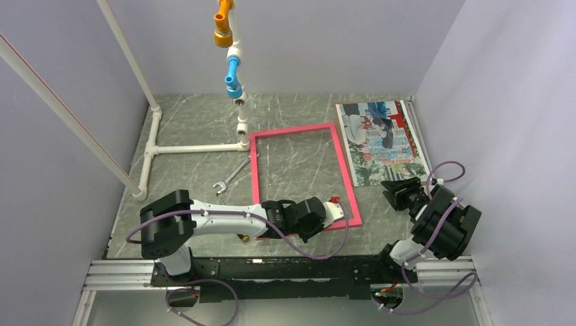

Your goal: Take the photo out of the frame

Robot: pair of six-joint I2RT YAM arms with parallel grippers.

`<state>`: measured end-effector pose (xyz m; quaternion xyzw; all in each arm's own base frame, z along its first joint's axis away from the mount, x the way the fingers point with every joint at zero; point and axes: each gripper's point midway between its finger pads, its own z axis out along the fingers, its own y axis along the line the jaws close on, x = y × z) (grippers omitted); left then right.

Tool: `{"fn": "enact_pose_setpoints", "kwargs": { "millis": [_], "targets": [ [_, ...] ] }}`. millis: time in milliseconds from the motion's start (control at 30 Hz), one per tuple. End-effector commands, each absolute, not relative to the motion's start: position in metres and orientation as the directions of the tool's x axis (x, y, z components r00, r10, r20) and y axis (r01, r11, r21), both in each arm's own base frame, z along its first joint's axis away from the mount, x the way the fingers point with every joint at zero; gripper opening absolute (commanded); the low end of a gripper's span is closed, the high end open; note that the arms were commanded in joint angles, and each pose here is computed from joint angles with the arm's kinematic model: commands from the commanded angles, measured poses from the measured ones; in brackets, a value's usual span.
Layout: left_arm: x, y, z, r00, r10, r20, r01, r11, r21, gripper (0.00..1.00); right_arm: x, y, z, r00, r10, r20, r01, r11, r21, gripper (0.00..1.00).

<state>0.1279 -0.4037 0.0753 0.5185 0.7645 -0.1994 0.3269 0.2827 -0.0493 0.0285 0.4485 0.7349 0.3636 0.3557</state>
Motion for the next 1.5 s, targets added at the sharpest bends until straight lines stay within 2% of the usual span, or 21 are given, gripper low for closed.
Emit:
{"fn": "enact_pose_setpoints", "kwargs": {
  "millis": [0,533,1100,1267,1467],
  "targets": [
    [0.144,-0.405,0.09,-0.311,0.606,-0.732,0.868,0.495,0.041,0.0,0.291,-0.049,0.03,-0.355,0.912,-0.204,0.341,0.329,0.88,0.52],
    [0.142,-0.404,0.087,-0.313,0.616,-0.723,0.867,0.496,0.048,0.0,0.302,-0.028,0.057,-0.4,0.896,-0.192,0.187,0.286,0.94,0.39],
    [0.141,-0.402,0.086,-0.313,0.628,-0.713,0.867,0.496,0.056,0.0,0.345,0.0,0.069,-0.419,0.888,-0.19,0.069,0.239,0.968,0.36],
    [0.141,-0.403,0.085,-0.314,0.634,-0.707,0.868,0.493,0.057,0.0,0.358,0.002,0.065,-0.391,0.906,-0.161,0.074,0.206,0.976,0.35],
    [0.141,-0.401,0.084,-0.315,0.64,-0.701,0.866,0.496,0.062,0.0,0.373,0.003,0.063,-0.37,0.911,-0.18,0.077,0.223,0.972,0.38]
  ]
}}
